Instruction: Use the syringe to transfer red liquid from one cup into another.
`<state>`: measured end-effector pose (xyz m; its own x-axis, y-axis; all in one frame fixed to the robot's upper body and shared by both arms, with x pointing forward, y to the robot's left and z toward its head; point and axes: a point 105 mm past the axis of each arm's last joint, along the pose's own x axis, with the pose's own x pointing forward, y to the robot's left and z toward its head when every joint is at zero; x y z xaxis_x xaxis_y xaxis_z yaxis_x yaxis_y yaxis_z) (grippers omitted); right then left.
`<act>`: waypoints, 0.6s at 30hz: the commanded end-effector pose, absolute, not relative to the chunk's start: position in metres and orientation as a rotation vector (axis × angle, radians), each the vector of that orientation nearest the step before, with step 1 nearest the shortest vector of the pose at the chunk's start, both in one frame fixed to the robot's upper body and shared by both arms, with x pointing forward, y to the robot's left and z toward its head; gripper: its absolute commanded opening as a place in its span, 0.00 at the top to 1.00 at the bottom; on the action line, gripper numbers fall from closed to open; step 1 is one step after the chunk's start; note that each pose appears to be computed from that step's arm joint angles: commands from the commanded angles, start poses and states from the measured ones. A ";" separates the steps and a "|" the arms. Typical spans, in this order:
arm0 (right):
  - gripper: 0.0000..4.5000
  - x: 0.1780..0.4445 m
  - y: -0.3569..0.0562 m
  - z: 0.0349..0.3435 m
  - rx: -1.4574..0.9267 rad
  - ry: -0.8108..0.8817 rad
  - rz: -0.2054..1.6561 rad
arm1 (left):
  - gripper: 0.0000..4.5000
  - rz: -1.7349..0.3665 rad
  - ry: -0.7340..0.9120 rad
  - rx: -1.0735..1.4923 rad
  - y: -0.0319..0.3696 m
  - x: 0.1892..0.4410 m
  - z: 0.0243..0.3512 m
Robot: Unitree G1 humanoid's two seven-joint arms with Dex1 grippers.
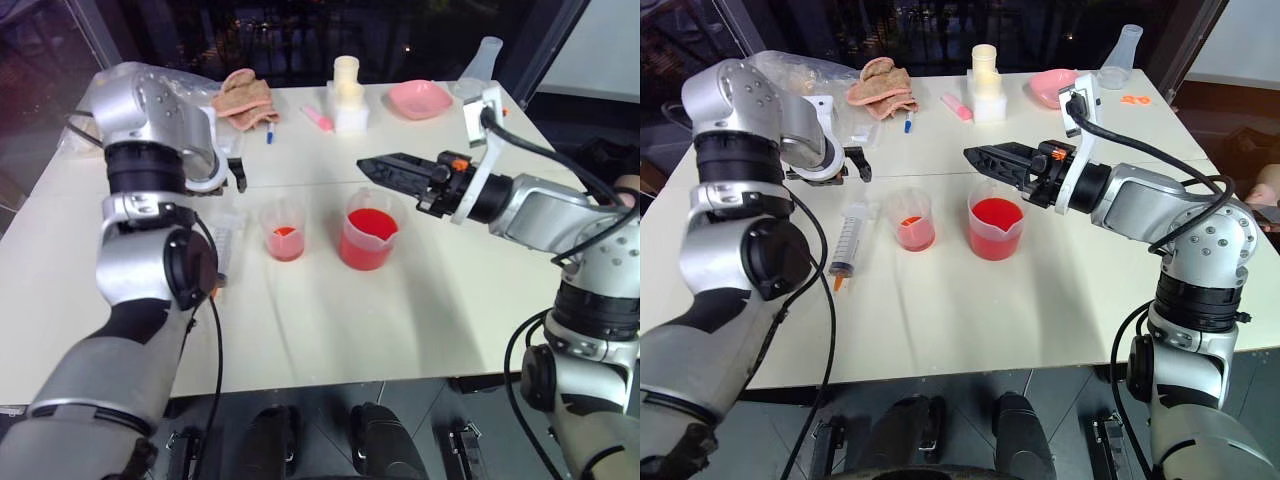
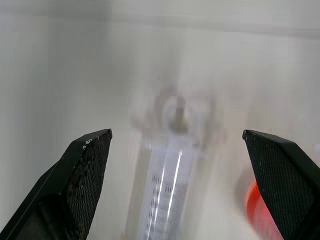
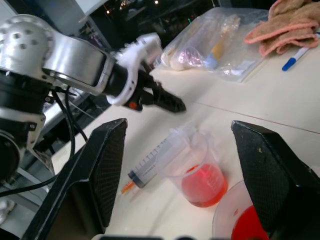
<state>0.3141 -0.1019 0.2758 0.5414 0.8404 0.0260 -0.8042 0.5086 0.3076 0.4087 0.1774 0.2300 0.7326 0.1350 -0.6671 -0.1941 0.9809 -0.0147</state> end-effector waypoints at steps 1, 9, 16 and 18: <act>0.23 0.306 -0.100 0.291 0.231 0.067 1.053 | 0.02 0.205 0.415 -0.045 0.190 0.396 0.287; 0.23 0.306 -0.098 0.289 0.184 0.054 1.097 | 0.02 0.200 0.031 0.075 0.218 0.378 0.324; 0.23 0.298 -0.103 0.281 0.059 0.109 1.170 | 0.02 0.013 0.027 0.065 0.202 0.356 0.297; 0.23 0.293 -0.109 0.280 0.004 0.151 1.201 | 0.02 -0.038 0.054 0.118 0.203 0.345 0.281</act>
